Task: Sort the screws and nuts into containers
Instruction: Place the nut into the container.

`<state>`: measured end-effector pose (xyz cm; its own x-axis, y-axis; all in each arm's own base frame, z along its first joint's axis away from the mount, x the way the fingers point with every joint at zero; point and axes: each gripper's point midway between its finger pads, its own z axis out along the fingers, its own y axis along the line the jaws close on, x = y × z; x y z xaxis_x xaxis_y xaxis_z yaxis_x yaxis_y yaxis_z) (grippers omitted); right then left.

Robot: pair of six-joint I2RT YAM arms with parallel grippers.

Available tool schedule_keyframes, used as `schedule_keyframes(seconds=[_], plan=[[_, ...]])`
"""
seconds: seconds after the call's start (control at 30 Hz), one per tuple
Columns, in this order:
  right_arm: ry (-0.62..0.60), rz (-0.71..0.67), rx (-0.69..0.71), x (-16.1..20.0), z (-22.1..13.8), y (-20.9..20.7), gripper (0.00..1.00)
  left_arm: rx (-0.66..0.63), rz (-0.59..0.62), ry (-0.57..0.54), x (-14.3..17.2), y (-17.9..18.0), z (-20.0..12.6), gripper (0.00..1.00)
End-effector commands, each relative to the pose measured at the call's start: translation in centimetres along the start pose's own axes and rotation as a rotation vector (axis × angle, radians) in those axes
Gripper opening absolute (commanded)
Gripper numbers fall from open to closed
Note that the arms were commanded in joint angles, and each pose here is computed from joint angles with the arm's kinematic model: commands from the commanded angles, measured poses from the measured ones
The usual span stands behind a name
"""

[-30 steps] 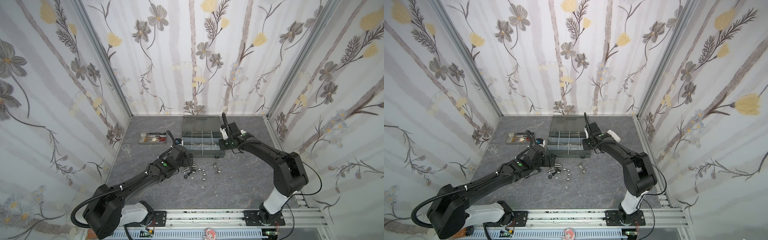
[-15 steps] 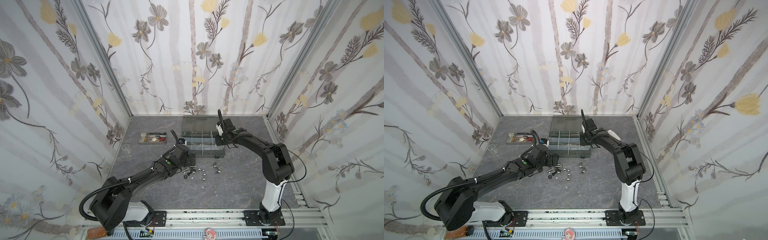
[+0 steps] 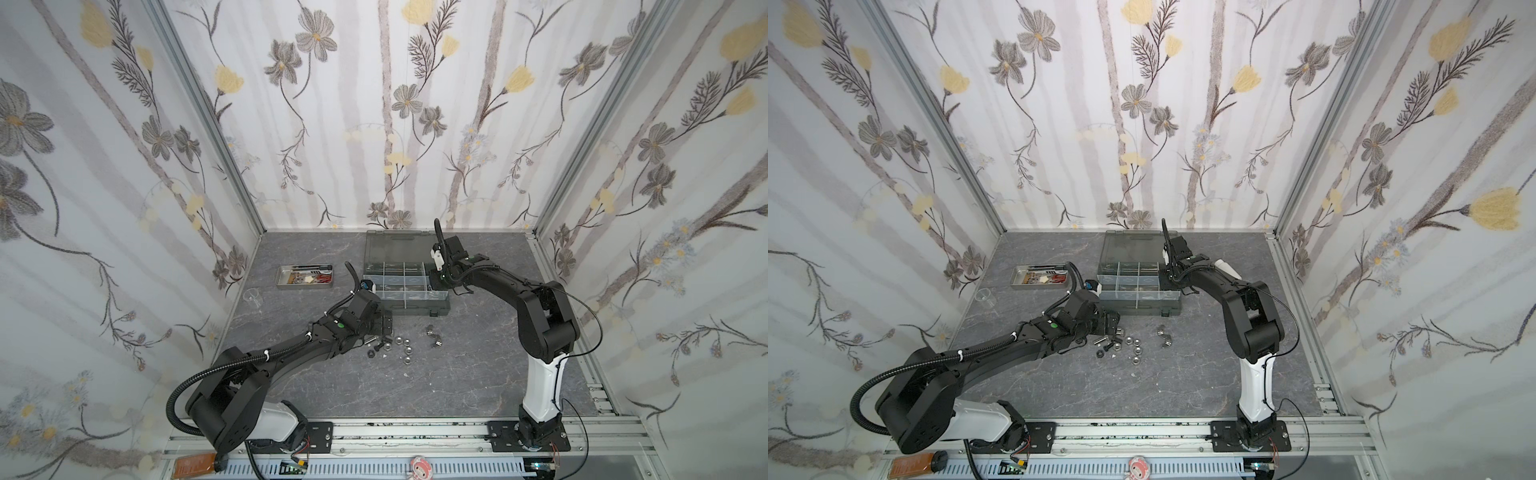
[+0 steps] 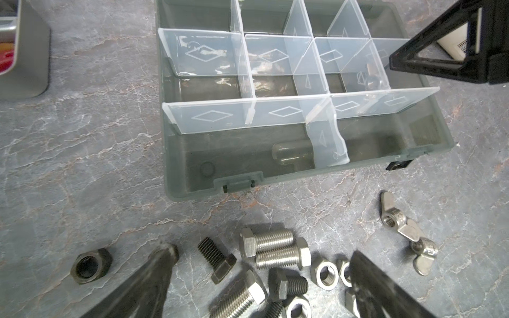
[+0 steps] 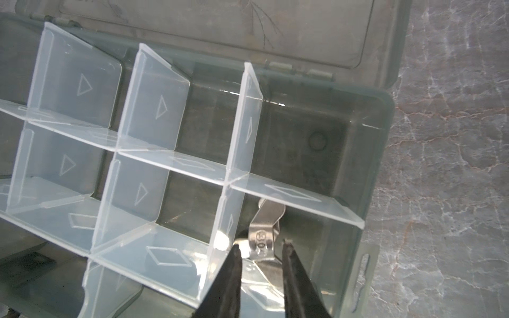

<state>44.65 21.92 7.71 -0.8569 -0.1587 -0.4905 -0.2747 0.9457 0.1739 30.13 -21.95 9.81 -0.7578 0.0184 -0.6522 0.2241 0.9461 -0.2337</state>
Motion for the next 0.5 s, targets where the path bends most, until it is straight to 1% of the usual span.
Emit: schedule_keyframes(seconds=[0.0, 0.07, 0.2, 0.33, 0.47], plan=[[-0.020, -0.010, -0.013, -0.7, -0.5, 0.3, 0.31, 0.020, 0.028, 0.012, -0.3, -0.7, 0.0, 1.00], [-0.024, -0.009, -0.012, -0.7, -0.7, 0.2, 0.34, 0.014, 0.042, 0.026, -0.3, -1.0, 0.0, 1.00], [-0.061, -0.004, -0.005, -1.1, -2.2, 0.0, 0.35, 0.012, 0.077, 0.049, -0.3, -1.9, -0.3, 0.99], [-0.126, 0.025, -0.012, -1.3, -4.7, -0.3, 0.37, 0.007, 0.113, 0.072, -0.3, -3.1, -0.4, 0.97], [-0.190, 0.070, -0.041, -0.6, -7.3, -0.8, 0.38, 0.017, 0.132, 0.100, -0.1, -4.5, -0.1, 0.94]])
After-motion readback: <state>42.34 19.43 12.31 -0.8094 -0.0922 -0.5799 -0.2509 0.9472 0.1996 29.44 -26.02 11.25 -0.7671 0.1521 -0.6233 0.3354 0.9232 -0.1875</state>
